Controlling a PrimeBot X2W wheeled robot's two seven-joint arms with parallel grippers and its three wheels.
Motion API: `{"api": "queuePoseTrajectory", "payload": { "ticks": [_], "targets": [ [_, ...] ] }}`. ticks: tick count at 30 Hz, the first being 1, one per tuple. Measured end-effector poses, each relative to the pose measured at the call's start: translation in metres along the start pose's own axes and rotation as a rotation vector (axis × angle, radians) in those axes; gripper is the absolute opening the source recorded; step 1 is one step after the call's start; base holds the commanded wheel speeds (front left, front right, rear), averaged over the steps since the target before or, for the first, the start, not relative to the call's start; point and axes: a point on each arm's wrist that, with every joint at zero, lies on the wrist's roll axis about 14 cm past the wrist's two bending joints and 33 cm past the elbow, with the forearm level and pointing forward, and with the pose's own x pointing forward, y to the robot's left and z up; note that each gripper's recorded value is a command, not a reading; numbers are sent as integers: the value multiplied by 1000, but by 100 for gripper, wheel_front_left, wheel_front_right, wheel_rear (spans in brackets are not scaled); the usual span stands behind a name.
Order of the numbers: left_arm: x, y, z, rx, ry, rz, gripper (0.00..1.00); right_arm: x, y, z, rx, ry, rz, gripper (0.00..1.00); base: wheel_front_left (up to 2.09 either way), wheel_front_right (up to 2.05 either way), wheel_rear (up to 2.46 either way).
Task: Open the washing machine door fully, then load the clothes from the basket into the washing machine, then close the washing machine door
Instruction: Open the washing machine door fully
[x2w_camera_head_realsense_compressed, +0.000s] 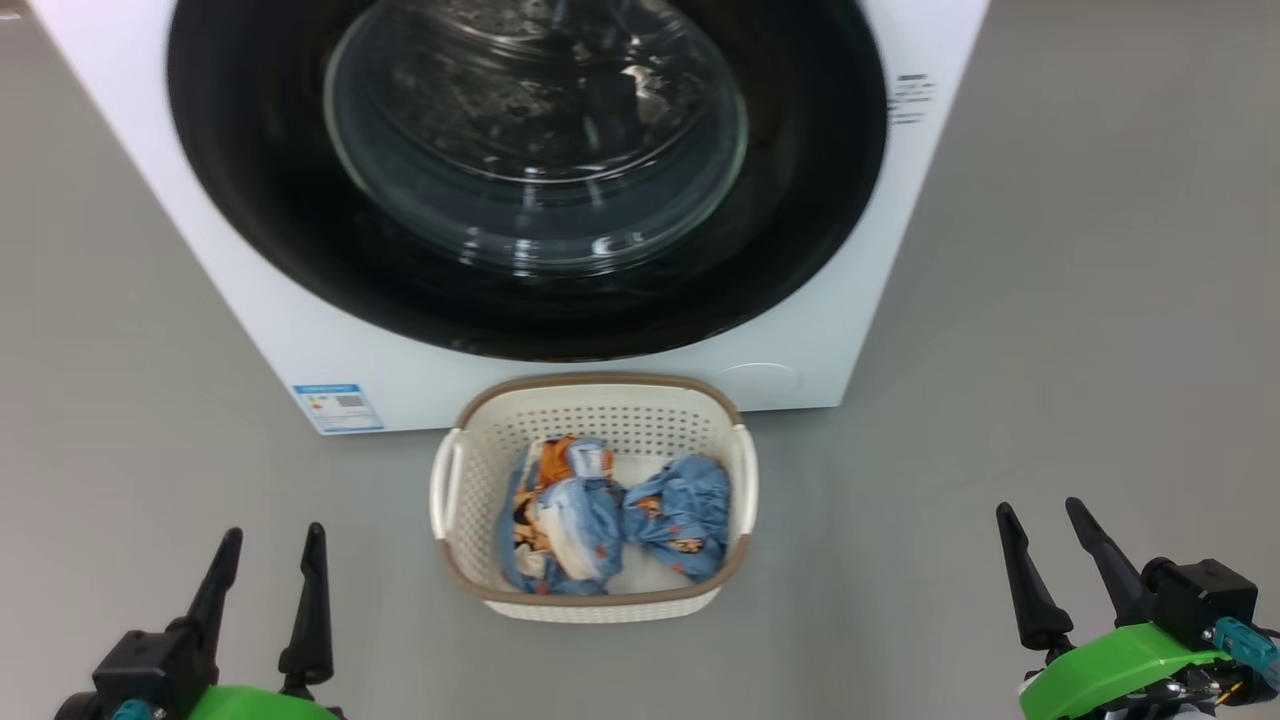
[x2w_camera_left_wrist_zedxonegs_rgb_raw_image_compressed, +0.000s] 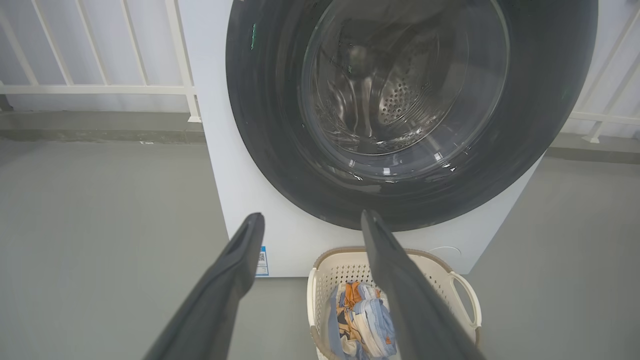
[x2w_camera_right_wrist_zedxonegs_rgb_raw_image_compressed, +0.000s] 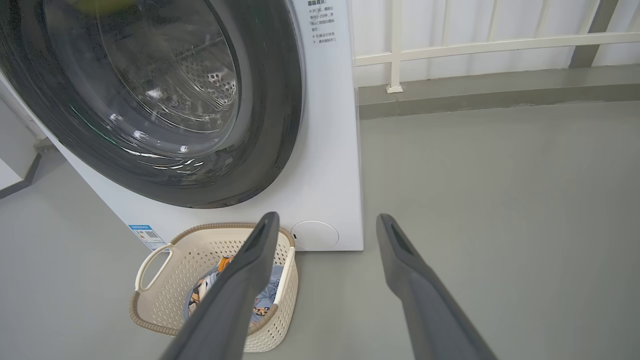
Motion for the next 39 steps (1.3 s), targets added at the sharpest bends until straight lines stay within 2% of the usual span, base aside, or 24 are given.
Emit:
{"api": "queuePoseTrajectory", "payload": {
  "ticks": [14, 28, 29, 30, 32, 33, 39],
  "targets": [
    [2, -4, 3, -37, -13, -4, 100, -1, 0, 1, 0, -2, -1, 100, 108, 103, -212],
    [2, -10, 3, -58, -16, -19, 100, -1, 4, 3, 10, -11, 5, 100, 17, 17, -34],
    [2, -11, 3, -62, -16, -19, 100, -1, 6, 4, 17, -14, 5, 84, 0, 0, 0],
    [2, -12, 3, -66, -17, -19, 100, 0, 7, 4, 27, -18, 6, 46, 0, 0, 0],
    [2, -13, 3, -75, -19, -17, 100, 4, 11, 9, 49, -35, 10, 7, 0, 0, 0],
    [2, -14, 3, -81, -20, -15, 100, 7, 12, 12, 66, -45, 10, 0, 0, 0, 0],
    [3, -14, 1, -102, -18, -8, 100, 28, 20, 40, 218, -140, 4, 0, 0, 0, 0]
  ]
}}
